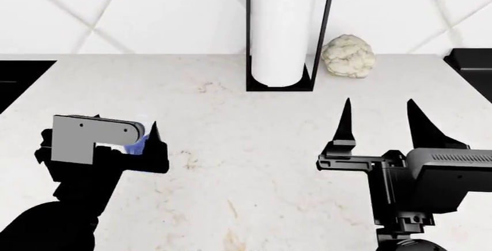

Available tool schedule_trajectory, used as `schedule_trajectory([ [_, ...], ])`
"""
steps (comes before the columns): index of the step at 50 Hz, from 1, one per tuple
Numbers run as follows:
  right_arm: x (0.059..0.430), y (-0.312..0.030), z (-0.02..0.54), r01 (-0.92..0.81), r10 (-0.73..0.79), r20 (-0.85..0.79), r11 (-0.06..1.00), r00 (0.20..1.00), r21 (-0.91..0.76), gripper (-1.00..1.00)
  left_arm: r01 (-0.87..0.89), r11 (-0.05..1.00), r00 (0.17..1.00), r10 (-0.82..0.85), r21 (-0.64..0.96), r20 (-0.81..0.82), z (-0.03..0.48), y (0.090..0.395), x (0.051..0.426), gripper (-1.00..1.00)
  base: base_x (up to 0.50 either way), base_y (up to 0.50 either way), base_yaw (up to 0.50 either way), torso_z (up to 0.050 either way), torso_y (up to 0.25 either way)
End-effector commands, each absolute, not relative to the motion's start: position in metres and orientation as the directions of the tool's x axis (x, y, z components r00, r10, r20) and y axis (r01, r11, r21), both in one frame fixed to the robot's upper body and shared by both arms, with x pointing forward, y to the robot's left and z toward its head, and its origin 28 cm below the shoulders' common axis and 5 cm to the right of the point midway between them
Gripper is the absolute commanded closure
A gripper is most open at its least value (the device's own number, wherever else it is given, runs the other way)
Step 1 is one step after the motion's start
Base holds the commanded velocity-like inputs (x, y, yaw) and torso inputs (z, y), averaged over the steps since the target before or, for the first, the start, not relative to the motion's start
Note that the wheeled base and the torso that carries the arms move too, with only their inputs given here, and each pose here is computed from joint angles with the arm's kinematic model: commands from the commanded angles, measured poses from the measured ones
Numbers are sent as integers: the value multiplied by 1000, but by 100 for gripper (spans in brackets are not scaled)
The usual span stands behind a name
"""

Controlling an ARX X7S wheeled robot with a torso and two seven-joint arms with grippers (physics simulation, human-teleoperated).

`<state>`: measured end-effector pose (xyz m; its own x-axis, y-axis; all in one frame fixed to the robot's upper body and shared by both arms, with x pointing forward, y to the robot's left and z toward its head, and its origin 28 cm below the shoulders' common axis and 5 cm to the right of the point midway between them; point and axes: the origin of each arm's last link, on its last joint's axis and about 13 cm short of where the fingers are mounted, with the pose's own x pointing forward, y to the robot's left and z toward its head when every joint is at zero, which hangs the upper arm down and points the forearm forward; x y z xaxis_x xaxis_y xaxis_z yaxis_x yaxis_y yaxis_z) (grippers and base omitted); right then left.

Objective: A wet mug is on the counter and needs to be dried. Pick it up and place it upside down in the open cabinet.

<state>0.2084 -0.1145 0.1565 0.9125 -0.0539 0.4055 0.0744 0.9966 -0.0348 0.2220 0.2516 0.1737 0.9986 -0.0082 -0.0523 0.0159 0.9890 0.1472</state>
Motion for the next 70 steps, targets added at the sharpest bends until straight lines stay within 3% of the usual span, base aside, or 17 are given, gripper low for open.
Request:
schedule_trajectory([
  [1, 208, -114, 156, 70, -50, 404, 997, 913, -34, -100, 22, 990, 997, -11, 141, -76, 155, 250, 225, -100, 0, 0, 0, 0, 0],
  [28, 206, -113, 153, 66, -51, 402, 998, 914, -23, -100, 56, 988, 968, -19, 143, -249, 129, 250, 233, -100, 0, 0, 0, 0, 0],
  [70, 204, -114, 158, 59, -46, 428, 998, 902, -17, -100, -116, 968, 910, 193, 221, -366, 101, 270, 249, -100, 0, 0, 0, 0, -2],
])
